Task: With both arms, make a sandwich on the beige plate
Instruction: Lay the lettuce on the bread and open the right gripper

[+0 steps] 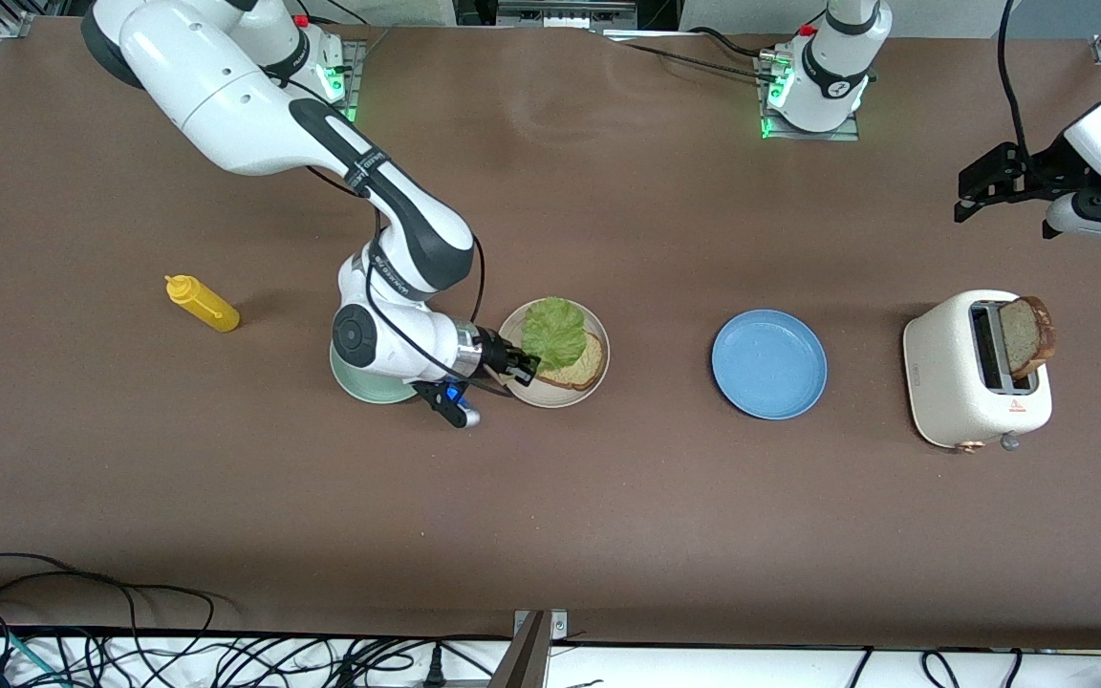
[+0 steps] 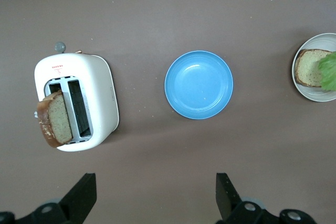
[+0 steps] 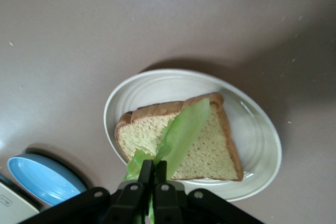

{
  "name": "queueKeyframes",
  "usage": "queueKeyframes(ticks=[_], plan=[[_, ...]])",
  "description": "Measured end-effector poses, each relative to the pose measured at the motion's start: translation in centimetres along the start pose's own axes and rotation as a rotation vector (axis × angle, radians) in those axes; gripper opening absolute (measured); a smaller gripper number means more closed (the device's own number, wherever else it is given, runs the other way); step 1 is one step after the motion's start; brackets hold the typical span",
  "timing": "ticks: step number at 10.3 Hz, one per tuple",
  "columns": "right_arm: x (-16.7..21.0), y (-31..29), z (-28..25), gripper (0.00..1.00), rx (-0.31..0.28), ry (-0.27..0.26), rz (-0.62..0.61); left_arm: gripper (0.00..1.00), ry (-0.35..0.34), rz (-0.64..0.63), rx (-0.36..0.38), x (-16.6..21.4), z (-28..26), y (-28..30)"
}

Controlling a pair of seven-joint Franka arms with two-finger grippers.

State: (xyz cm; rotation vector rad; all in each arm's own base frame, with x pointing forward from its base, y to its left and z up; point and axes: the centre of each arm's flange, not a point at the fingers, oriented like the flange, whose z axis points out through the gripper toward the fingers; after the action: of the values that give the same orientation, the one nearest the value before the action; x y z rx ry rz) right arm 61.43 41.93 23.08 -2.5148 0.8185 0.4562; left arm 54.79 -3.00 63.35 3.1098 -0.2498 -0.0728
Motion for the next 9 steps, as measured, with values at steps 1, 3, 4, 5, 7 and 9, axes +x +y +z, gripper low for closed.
queueKeyframes(ticks=[1,3,4,5,7,9], plan=[[-0.6,-0.1,1.1,0.06,-0.003,-0.004,-0.007,1.00,0.001,-0.017,-0.010,-0.1,0.0,-0.9],[-0.8,0.1,2.1,0.14,-0.006,-0.009,-0.008,1.00,0.004,-0.030,-0.031,-0.2,0.0,-1.5],[-0.7,0.1,2.1,0.24,-0.006,-0.008,-0.006,1.00,0.004,-0.030,-0.031,-0.2,0.0,-1.5],[-0.7,0.1,2.0,0.39,-0.003,-0.007,-0.006,1.00,0.003,-0.030,-0.031,-0.2,0.0,-1.5],[-0.3,-0.3,1.1,0.69,0.011,0.007,-0.010,1.00,-0.002,-0.029,-0.031,-0.2,0.0,-1.5],[-0.5,-1.2,-1.9,0.96,0.006,0.027,-0.037,1.00,-0.012,-0.029,-0.033,-0.4,0.1,-1.4]])
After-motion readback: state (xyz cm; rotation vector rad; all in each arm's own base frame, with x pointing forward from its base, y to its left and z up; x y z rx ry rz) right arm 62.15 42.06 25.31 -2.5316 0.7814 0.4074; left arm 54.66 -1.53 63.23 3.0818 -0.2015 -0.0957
